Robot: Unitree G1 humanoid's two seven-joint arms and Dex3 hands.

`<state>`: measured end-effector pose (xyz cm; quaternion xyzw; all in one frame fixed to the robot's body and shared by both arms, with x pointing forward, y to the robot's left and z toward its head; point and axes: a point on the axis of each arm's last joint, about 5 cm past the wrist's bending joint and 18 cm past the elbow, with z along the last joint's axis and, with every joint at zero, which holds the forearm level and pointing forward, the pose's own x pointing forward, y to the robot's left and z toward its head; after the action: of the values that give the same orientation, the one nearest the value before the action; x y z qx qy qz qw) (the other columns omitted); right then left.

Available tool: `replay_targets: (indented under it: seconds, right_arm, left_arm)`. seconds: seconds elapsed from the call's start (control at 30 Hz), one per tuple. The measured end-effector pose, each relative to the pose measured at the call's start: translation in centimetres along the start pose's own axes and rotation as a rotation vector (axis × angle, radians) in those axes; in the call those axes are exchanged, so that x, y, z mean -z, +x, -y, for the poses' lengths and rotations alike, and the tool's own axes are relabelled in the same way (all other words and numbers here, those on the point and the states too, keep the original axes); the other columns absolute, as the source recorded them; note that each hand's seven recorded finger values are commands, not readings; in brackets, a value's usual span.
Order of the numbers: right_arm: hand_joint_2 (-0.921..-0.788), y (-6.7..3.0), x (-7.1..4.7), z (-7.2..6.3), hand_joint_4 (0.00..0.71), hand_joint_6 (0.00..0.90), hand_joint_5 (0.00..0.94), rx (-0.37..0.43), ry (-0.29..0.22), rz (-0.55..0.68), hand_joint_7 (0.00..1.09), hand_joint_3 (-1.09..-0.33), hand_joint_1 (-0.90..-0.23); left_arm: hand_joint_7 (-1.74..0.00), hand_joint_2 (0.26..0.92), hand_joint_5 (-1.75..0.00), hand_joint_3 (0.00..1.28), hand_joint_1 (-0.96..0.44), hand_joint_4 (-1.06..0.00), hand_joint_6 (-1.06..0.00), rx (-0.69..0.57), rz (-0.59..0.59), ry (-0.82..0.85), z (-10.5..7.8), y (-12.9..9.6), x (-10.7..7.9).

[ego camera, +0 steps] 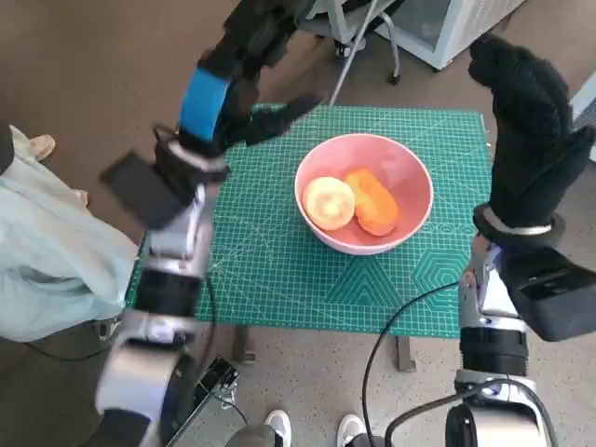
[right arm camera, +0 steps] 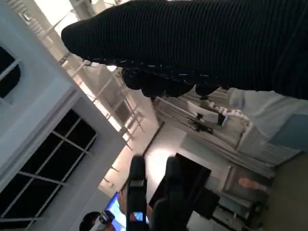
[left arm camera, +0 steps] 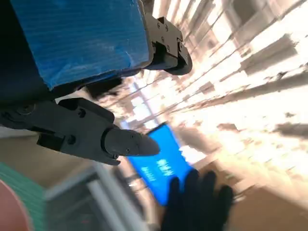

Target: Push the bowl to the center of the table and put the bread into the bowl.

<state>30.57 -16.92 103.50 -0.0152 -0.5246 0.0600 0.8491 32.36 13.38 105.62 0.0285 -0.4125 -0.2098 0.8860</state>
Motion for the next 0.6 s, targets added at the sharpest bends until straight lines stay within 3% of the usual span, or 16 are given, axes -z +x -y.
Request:
replay_targets:
  seconds: [0.33, 0.6]
  right_arm:
    - [-0.921, 0.77, -0.2, -0.3, 0.337, 0.059, 0.0, -0.036, -0.008, 0.006, 0.74, -0.742, -0.536]
    - [-0.921, 1.06, -0.3, 0.2, 0.336, 0.047, 0.0, -0.067, -0.044, 0.005, 0.73, -0.742, -0.542]
  left_arm:
    - [-0.52, 0.921, 0.0, 0.32, -0.45, -0.34, -0.15, -0.063, 0.02, -0.058, 1.1, -1.8, 0.1]
    - [-0.57, 0.921, 0.0, 0.32, -0.44, -0.32, -0.11, -0.104, 0.031, -0.077, 1.7, -2.2, 0.3]
